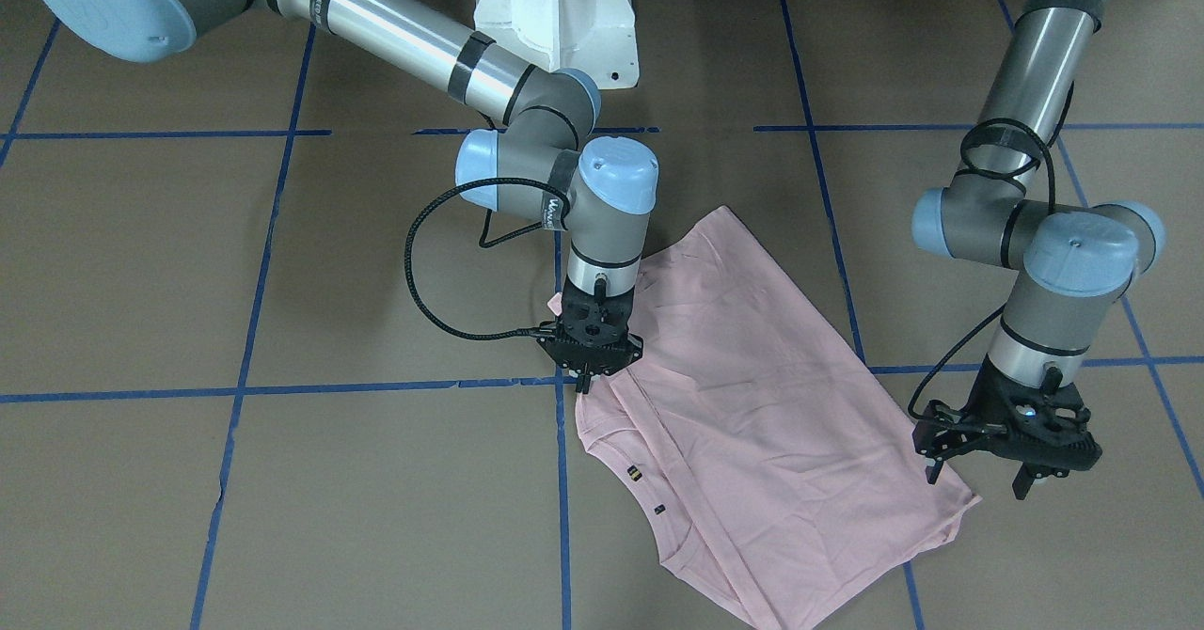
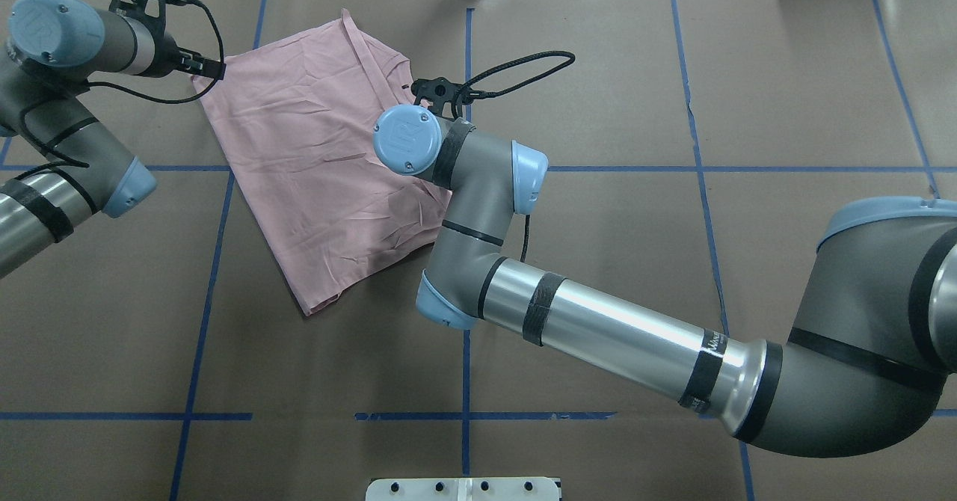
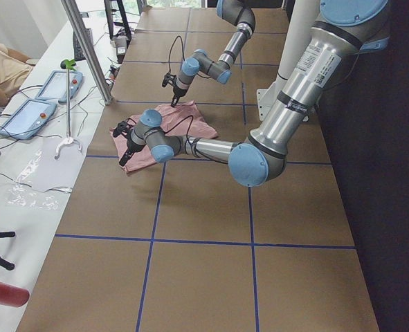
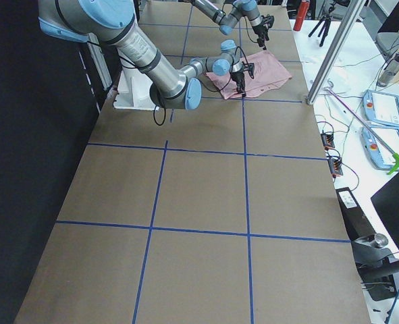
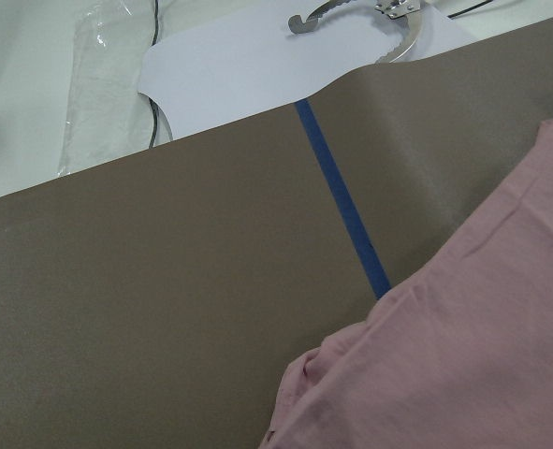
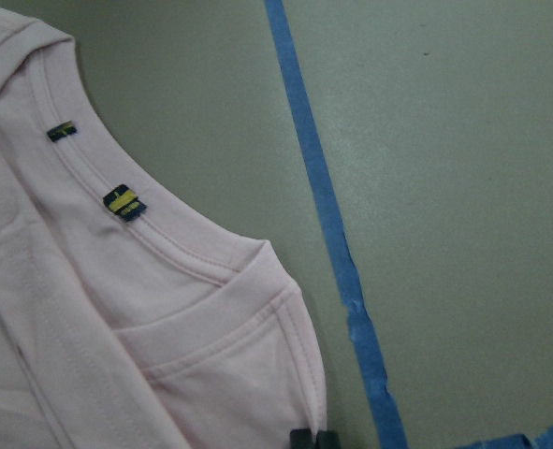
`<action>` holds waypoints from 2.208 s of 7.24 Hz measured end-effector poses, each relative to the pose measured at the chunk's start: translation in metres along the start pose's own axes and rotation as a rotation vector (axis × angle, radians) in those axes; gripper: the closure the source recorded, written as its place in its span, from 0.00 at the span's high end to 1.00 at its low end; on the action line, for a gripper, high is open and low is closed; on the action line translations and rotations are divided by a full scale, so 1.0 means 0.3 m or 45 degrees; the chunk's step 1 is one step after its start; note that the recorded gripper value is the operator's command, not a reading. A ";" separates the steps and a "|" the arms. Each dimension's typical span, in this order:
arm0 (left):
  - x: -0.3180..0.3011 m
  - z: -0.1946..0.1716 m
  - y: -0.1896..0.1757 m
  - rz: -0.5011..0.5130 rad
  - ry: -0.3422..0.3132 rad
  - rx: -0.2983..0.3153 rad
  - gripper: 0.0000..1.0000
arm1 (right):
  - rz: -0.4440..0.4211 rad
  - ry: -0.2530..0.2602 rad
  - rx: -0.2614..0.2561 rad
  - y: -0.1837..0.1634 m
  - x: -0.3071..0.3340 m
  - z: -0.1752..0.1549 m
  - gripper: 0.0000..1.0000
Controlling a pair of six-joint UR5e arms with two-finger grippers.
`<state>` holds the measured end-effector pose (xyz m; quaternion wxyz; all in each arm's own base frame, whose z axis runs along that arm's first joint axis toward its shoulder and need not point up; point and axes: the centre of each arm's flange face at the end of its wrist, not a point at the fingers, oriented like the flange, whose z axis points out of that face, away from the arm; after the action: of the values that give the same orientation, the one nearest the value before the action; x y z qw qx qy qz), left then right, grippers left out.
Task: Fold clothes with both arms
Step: 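Pull the shirt with the right gripper toward the robot, straightening it, then move the left gripper down to the shirt's near corner beside the hem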
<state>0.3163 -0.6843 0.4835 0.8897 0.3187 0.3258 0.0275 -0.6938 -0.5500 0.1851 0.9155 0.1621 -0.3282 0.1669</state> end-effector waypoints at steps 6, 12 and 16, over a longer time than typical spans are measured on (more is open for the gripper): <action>0.000 -0.023 0.024 0.006 0.010 0.007 1.00 | -0.036 -0.137 0.031 0.223 0.381 -0.088 0.00; 0.014 -0.022 0.027 0.009 0.016 0.007 1.00 | -0.151 -0.226 0.090 0.683 0.811 -0.288 0.78; 0.041 -0.059 0.024 -0.003 0.057 0.012 1.00 | -0.175 -0.244 0.078 0.689 0.842 -0.325 1.00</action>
<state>0.3165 -0.6656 0.4706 0.8806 0.3219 0.3462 0.0319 -0.5417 -0.2759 0.3179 0.8838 0.2275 -0.3970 0.0977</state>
